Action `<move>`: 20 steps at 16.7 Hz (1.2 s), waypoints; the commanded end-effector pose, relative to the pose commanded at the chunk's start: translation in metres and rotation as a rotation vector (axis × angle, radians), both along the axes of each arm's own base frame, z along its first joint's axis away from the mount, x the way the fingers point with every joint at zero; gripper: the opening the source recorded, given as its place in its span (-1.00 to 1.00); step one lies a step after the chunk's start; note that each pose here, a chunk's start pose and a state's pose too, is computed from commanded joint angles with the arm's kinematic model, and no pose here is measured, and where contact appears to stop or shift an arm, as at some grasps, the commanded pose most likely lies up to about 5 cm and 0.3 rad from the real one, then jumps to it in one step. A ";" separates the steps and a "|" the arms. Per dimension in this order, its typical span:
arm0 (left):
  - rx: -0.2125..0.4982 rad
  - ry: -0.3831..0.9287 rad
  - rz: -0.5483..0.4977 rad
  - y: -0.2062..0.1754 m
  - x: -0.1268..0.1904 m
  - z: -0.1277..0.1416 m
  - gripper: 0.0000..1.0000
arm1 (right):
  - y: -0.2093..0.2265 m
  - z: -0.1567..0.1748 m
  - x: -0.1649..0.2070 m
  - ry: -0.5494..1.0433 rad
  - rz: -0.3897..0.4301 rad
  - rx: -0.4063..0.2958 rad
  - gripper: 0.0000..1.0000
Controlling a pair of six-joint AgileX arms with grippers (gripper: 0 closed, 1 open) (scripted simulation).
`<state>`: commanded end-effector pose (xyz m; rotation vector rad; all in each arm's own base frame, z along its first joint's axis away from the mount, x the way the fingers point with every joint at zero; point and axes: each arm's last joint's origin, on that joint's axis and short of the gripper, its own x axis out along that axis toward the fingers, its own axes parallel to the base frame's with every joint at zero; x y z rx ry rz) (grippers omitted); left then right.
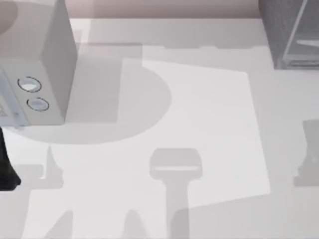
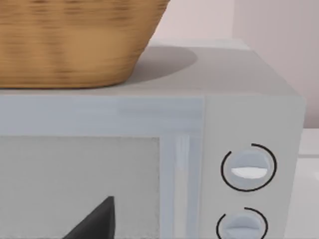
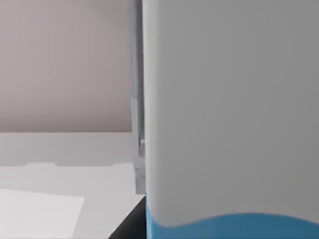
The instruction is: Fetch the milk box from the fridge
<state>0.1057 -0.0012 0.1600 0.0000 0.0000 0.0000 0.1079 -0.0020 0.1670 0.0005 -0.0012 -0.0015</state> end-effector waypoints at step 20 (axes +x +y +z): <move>0.000 0.000 0.000 0.000 0.000 0.000 1.00 | 0.028 0.011 0.054 -0.016 0.370 -0.004 -1.00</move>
